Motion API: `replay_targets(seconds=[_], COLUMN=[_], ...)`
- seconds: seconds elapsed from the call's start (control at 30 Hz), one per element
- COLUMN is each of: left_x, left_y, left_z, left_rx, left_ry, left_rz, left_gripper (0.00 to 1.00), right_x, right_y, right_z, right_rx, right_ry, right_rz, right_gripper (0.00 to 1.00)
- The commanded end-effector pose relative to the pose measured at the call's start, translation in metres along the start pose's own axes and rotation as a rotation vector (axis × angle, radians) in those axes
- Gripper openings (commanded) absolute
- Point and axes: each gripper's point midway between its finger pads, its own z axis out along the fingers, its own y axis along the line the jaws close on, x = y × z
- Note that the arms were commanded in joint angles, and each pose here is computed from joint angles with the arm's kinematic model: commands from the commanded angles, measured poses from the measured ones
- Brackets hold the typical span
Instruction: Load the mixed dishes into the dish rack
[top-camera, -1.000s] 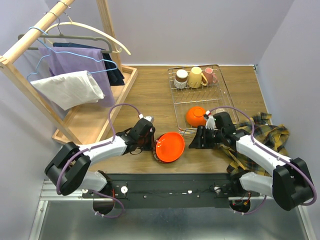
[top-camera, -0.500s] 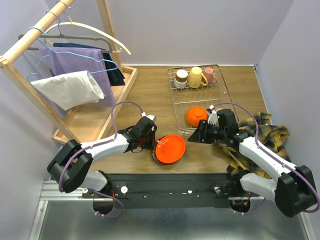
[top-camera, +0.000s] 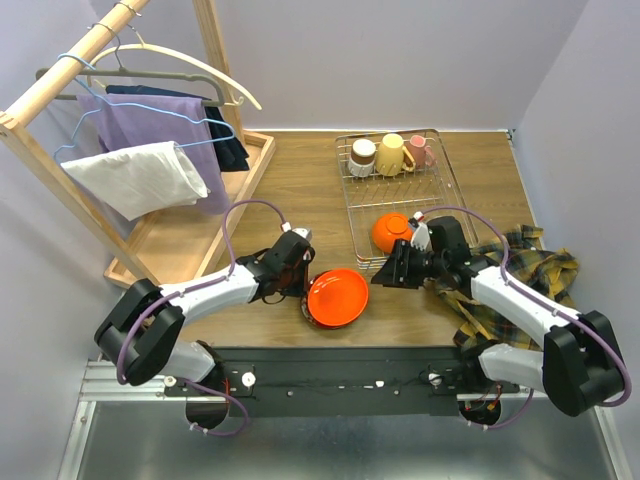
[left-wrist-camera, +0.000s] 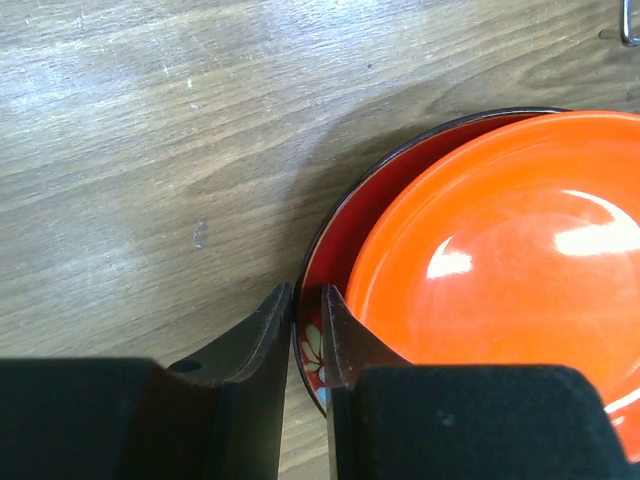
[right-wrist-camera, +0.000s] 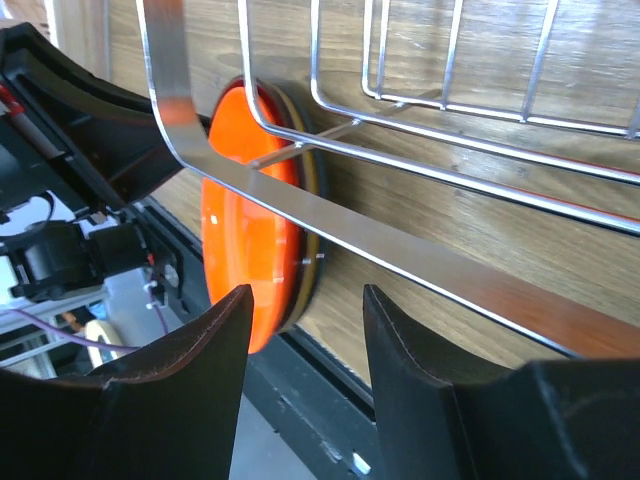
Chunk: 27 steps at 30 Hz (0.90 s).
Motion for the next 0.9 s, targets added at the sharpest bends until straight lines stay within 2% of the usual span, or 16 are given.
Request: replay_targets(seconds=[0.0, 0.3, 0.47, 0.87], left_x=[0.004, -0.003, 0.003, 0.012], left_y=[0.022, 0.006, 0.010, 0.004], left_z=[-0.006, -0.004, -0.003, 0.001], left_rx=[-0.112, -0.060, -0.067, -0.042], left_ry=[0.017, 0.009, 0.023, 0.041], left_rz=[0.034, 0.022, 0.024, 0.032], left_gripper=[0.24, 0.23, 0.23, 0.19], right_x=[-0.007, 0.010, 0.046, 0.058], right_y=[0.019, 0.023, 0.008, -0.019], right_z=[0.000, 0.007, 0.008, 0.025], right_rx=[-0.056, -0.064, -0.007, 0.082], right_ry=[0.008, 0.069, 0.168, 0.148], right_rz=[-0.015, -0.020, 0.015, 0.108], right_gripper=[0.56, 0.56, 0.56, 0.57])
